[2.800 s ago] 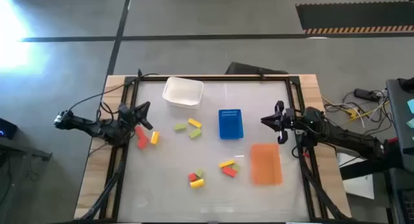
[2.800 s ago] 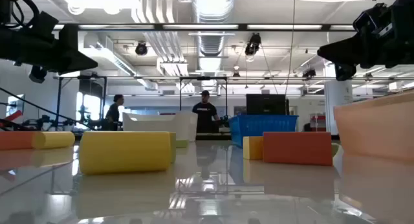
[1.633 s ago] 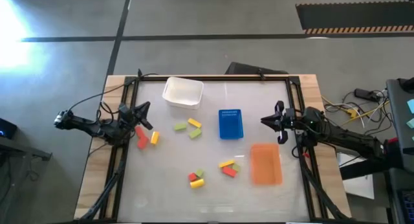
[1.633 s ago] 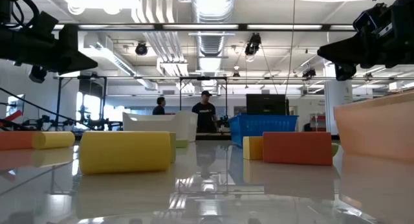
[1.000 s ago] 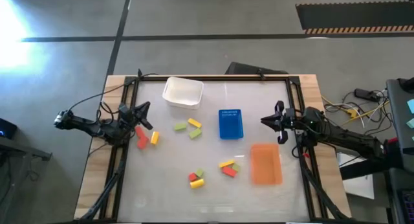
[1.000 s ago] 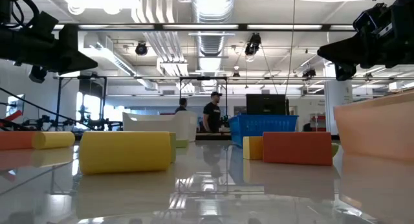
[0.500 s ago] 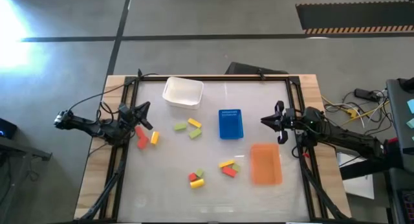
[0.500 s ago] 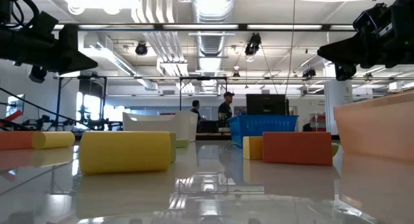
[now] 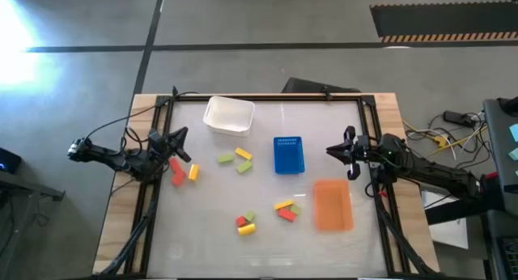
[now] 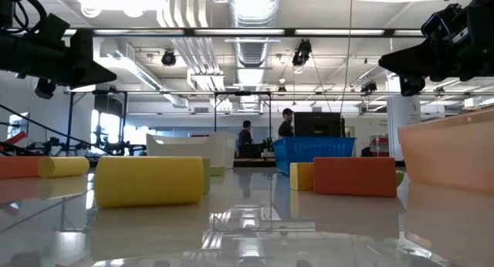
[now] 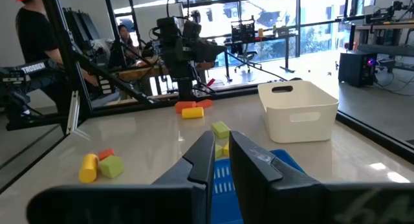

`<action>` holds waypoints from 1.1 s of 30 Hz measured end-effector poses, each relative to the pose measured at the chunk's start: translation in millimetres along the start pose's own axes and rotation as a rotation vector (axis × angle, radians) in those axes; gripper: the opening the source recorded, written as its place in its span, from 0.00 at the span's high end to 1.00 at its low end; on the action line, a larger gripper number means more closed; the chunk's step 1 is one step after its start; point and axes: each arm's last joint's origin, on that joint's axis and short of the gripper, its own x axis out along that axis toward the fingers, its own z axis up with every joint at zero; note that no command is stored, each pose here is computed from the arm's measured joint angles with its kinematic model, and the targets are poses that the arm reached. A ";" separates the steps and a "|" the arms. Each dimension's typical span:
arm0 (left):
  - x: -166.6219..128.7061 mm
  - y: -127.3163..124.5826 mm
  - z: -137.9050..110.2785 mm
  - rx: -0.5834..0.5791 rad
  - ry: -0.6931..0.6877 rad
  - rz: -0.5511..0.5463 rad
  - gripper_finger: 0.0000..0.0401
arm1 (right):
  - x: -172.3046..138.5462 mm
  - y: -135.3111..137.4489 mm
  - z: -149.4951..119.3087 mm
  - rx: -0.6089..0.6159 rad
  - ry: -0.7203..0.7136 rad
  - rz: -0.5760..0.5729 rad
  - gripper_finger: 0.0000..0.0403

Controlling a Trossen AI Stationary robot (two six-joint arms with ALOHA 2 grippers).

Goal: Sort & place blocks by color

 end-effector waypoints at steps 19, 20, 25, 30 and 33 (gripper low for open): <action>0.0 -0.1 0.0 -0.200 0.000 -0.002 0.98 | 0.0 0.4 1.6 -0.078 -0.017 0.003 0.91; 0.0 0.0 0.0 -0.260 0.000 -0.002 0.98 | 0.0 0.5 2.2 -0.020 -0.022 0.004 0.91; 0.0 -0.1 0.0 -0.367 0.000 -0.002 0.98 | -0.5 1.5 9.7 0.195 -0.096 0.024 0.91; 0.0 -0.1 0.0 -0.369 0.000 -0.002 0.98 | -1.9 3.1 19.2 0.220 -0.190 0.052 0.91; 0.0 -0.4 2.6 -0.401 -0.011 -0.006 0.98 | -2.6 3.7 22.2 0.213 -0.219 0.061 0.91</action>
